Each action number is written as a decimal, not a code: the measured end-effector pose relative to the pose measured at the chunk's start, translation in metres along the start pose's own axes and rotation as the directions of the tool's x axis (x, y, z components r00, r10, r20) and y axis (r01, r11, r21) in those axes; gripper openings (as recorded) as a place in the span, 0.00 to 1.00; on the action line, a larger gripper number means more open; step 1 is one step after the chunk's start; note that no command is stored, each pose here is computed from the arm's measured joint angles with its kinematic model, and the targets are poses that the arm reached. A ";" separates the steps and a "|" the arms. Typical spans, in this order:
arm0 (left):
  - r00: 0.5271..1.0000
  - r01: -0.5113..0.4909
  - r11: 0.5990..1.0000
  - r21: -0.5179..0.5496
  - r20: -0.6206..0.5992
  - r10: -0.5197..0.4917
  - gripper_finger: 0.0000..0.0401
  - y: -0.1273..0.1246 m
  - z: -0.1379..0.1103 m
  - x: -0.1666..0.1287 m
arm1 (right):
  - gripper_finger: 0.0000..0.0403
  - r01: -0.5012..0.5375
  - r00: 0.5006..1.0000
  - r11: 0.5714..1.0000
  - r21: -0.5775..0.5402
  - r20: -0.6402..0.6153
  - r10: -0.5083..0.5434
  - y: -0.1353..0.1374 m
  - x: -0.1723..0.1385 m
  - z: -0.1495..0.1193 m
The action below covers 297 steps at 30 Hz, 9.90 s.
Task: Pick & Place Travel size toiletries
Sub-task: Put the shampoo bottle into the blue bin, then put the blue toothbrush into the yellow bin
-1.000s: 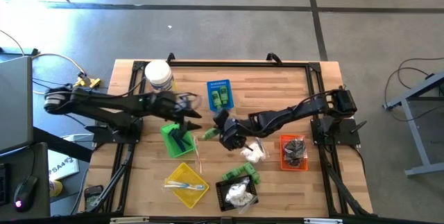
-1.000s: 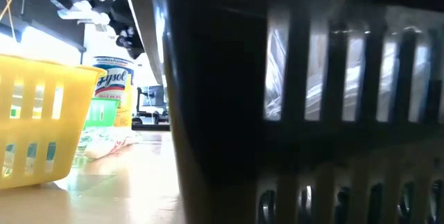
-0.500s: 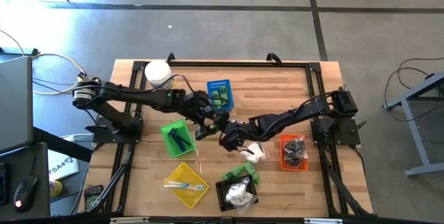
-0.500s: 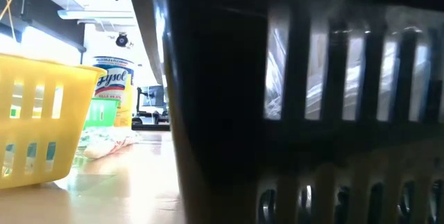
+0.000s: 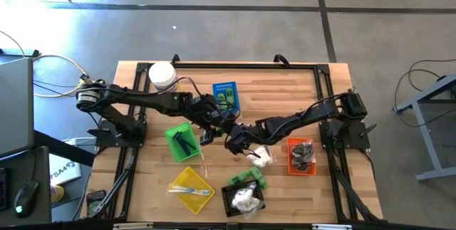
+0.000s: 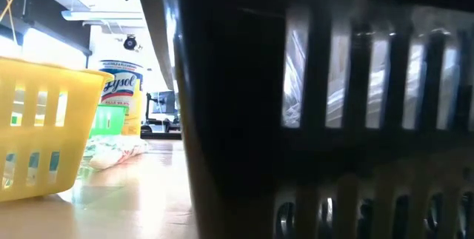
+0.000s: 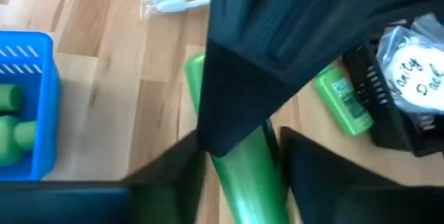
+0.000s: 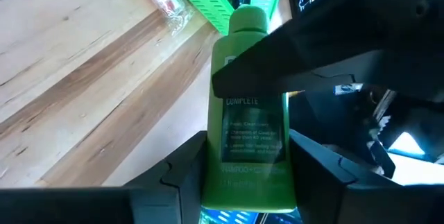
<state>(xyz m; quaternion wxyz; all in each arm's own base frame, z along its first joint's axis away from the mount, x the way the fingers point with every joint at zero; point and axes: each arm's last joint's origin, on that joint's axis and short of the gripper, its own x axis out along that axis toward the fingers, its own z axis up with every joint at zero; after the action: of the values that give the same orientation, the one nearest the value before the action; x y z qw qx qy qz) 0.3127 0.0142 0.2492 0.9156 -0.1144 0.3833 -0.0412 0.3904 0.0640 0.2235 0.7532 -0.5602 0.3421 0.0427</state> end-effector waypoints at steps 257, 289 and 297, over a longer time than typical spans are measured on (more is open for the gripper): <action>0.731 -0.275 0.961 -0.009 0.647 0.215 0.04 0.026 -0.171 -0.105 | 0.19 -0.054 0.899 0.196 0.979 -0.037 0.436 0.116 -0.007 -0.112; 0.690 -0.120 0.972 0.200 0.721 -0.064 0.06 0.012 -0.148 -0.092 | 0.03 -0.340 0.791 0.435 0.834 0.503 -0.347 0.002 -0.069 -0.087; 0.599 -0.217 0.937 0.274 0.795 -0.094 0.36 -0.001 -0.130 -0.071 | 0.07 -0.319 0.731 0.434 0.843 0.510 -0.453 -0.009 -0.073 -0.089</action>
<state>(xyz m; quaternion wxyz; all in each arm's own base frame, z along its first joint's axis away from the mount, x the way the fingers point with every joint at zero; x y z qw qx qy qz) 0.1700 0.0021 0.2101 0.9954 0.0543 -0.0760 -0.0198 0.2973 0.0058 0.2599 0.9992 -0.0286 -0.0149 0.0221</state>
